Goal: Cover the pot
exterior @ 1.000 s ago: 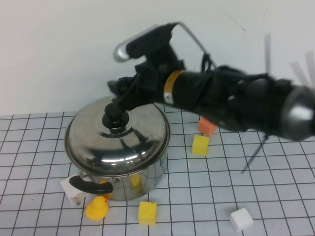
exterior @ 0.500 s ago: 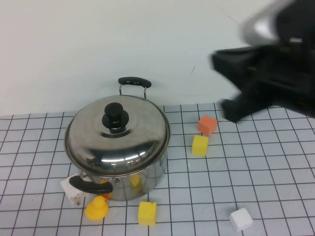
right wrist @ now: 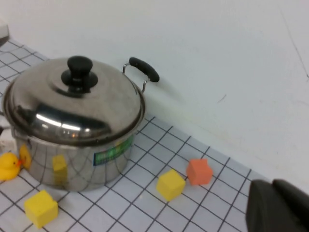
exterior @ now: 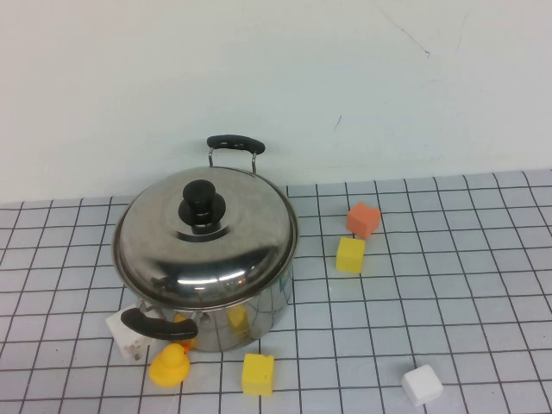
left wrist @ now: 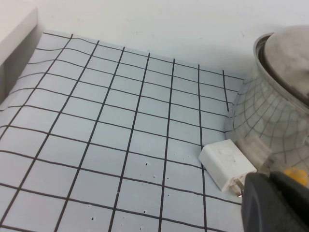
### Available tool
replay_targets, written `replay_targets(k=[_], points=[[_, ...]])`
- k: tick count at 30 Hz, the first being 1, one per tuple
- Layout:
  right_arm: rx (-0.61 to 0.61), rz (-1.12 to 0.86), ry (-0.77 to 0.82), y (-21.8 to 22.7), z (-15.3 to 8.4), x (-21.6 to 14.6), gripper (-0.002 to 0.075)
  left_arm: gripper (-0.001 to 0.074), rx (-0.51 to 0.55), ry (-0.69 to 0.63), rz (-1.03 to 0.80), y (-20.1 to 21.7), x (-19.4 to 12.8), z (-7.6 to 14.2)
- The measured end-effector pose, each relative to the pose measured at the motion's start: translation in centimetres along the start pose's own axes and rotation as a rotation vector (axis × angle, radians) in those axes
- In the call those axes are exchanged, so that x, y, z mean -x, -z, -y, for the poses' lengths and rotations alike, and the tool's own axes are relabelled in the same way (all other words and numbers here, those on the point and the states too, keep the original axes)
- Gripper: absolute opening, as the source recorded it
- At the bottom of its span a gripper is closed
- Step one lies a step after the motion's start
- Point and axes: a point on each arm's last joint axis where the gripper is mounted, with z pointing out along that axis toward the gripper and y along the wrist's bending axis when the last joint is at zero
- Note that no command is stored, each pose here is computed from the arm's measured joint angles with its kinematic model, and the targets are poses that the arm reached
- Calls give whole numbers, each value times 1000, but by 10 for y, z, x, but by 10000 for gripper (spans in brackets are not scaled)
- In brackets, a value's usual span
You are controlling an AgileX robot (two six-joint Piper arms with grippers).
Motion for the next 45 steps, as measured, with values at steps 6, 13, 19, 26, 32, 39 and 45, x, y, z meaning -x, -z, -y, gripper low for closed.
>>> replay_targets(k=[6, 13, 19, 26, 32, 39, 45], points=[[36, 0, 108, 18, -5, -42, -2, -3, 0, 0, 0, 0, 0, 0], [-37, -73, 188, 33, -2, -90, -2, -3, 0, 0, 0, 0, 0, 0], [-278, -83, 108, 49, 3, -122, -2, -3, 0, 0, 0, 0, 0, 0], [-469, -68, -4, 51, -2, -156, -2, -3, 0, 0, 0, 0, 0, 0], [-490, -158, -87, 40, -5, -189, -2, -3, 0, 2, 0, 0, 0, 0], [-518, -155, -151, 39, -3, -194, -2, -3, 0, 4, 0, 0, 0, 0], [-517, -144, -185, 39, -4, -194, -2, -3, 0, 4, 0, 0, 0, 0]])
